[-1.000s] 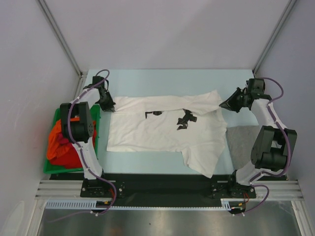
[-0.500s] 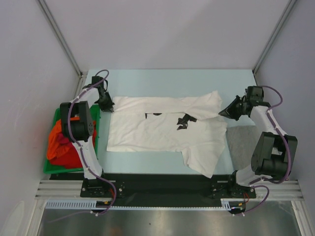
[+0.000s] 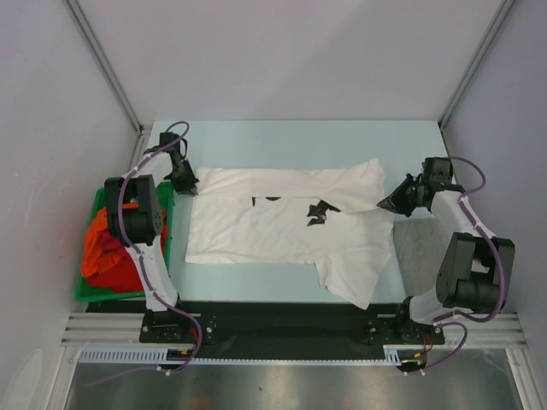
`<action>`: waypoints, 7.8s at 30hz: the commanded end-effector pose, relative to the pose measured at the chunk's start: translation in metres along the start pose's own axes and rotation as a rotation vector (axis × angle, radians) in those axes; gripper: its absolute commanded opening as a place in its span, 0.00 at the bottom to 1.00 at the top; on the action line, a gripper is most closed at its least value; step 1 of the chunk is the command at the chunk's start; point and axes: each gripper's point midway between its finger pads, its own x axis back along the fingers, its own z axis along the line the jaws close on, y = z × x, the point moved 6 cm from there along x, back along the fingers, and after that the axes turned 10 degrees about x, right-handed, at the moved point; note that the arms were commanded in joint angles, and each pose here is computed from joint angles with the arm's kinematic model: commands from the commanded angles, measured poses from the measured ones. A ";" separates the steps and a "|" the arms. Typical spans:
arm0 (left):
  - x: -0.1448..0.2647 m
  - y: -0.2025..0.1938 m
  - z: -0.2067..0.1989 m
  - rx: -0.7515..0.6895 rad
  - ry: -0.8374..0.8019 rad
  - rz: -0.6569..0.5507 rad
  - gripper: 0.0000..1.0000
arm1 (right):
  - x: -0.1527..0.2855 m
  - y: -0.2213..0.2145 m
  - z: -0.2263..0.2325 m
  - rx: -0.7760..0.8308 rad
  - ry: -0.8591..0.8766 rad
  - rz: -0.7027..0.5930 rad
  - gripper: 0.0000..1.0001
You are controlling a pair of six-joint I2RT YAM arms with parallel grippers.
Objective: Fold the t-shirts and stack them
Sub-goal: Fold the tshirt
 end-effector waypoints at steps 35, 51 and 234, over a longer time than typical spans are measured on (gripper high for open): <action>-0.005 0.007 0.005 0.001 0.025 -0.004 0.00 | -0.009 -0.032 -0.016 -0.041 -0.117 0.129 0.00; -0.007 0.009 0.003 0.012 0.019 0.004 0.00 | -0.048 -0.057 -0.032 -0.053 -0.105 0.359 0.00; 0.055 -0.034 -0.085 -0.073 -0.382 0.025 0.51 | -0.087 -0.012 0.094 0.559 0.073 0.096 0.69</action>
